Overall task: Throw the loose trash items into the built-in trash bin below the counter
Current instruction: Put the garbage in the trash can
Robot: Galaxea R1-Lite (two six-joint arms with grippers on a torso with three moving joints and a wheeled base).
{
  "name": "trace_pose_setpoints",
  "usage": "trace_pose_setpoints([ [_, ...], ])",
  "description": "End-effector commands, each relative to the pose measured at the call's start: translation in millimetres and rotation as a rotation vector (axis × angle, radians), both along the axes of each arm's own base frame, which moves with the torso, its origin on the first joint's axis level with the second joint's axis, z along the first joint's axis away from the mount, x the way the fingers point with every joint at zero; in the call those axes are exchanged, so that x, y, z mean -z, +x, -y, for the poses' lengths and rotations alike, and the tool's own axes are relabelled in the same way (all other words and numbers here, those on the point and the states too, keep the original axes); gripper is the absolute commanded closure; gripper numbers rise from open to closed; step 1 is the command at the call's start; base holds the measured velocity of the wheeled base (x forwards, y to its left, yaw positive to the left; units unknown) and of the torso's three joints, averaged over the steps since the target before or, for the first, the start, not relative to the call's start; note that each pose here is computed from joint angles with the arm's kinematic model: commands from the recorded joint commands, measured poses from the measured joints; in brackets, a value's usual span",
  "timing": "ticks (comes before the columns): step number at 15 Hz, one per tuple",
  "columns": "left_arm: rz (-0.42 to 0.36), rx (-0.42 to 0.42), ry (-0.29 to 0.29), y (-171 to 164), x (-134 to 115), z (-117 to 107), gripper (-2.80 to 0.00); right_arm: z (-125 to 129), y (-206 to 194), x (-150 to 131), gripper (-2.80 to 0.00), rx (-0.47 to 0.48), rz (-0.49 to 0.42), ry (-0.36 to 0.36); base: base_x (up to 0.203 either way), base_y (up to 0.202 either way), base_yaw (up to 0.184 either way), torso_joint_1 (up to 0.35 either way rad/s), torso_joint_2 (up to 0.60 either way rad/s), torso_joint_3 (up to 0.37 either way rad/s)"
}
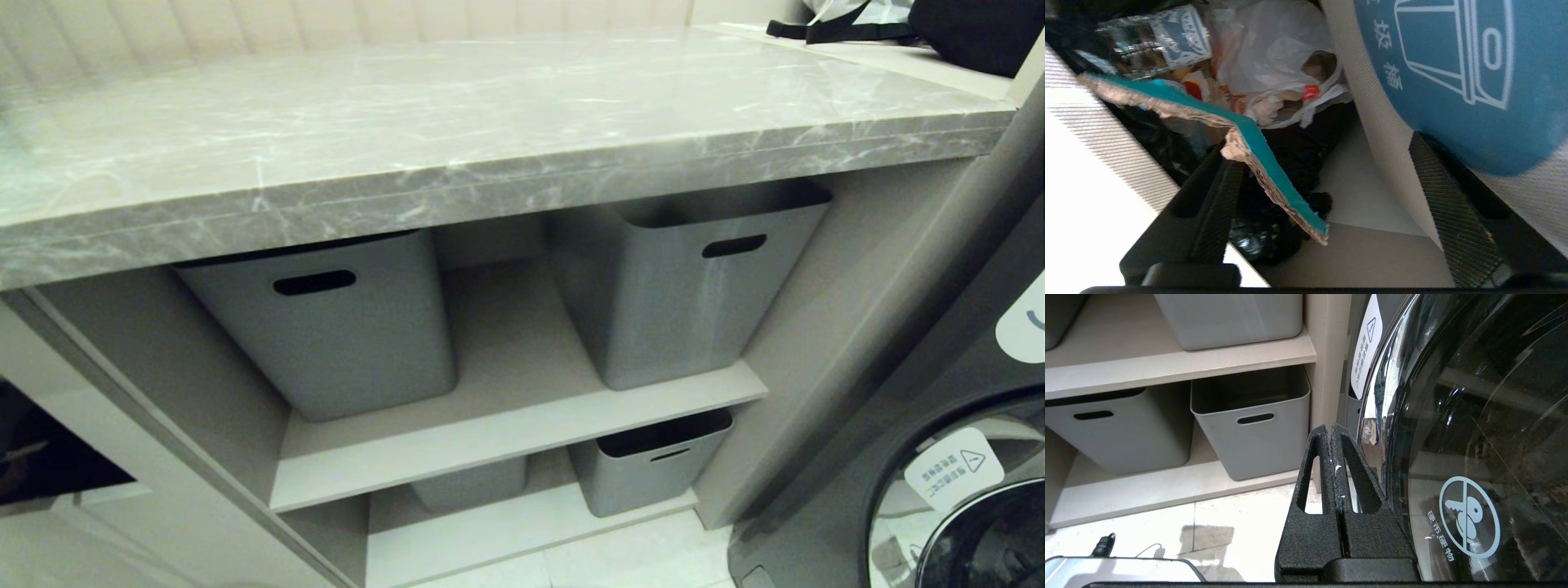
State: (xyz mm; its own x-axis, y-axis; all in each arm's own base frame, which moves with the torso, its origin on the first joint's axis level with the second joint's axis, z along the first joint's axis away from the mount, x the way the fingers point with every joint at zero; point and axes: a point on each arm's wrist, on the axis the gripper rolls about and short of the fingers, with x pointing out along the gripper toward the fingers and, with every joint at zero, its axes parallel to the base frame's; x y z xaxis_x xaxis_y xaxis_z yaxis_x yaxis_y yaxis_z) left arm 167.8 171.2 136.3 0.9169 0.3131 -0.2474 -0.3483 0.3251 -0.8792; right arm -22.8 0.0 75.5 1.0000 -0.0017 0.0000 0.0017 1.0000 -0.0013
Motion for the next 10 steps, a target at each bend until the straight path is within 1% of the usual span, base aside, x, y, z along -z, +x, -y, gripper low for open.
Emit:
trace_pose_setpoints([
  [1, 0.009, 0.003, -0.007, 1, -1, 0, -2.8, 0, 0, 0, 0.0, 0.0, 0.001, 0.0, 0.0, 0.0, 0.0, 0.0, 0.0, 0.0],
  [3, 0.012, 0.008, -0.006, 3, -1, 1, -2.8, 0, 0, 0, 0.0, 0.0, 0.0, 0.0, 0.0, 0.0, 0.0, 0.0, 0.0, 0.0],
  [7, 0.048, 0.022, 0.009, 7, -5, 2, -2.8, 0, 0, 0, 0.0, 0.0, 0.0, 0.0, 0.0, 0.0, 0.0, 0.0, 0.0, 0.0],
  [8, 0.031, 0.032, 0.009, 9, -2, 4, -2.8, 0, 0, 0, 0.0, 0.0, 0.0, 0.0, 0.0, 0.0, 0.0, 0.0, 0.0, 0.0],
  [9, -0.005, 0.024, 0.014, 11, 1, 7, -2.8, 0, 0, 0, 0.0, 0.0, 0.0, 0.0, 0.0, 0.0, 0.0, 0.0, 0.0, 0.0],
  [10, -0.063, -0.009, 0.01, 12, 6, 9, -2.8, 0, 0, 0, 0.0, 0.0, 0.0, 0.0, 0.0, 0.0, 0.0, 0.0, 0.0, 0.0],
])
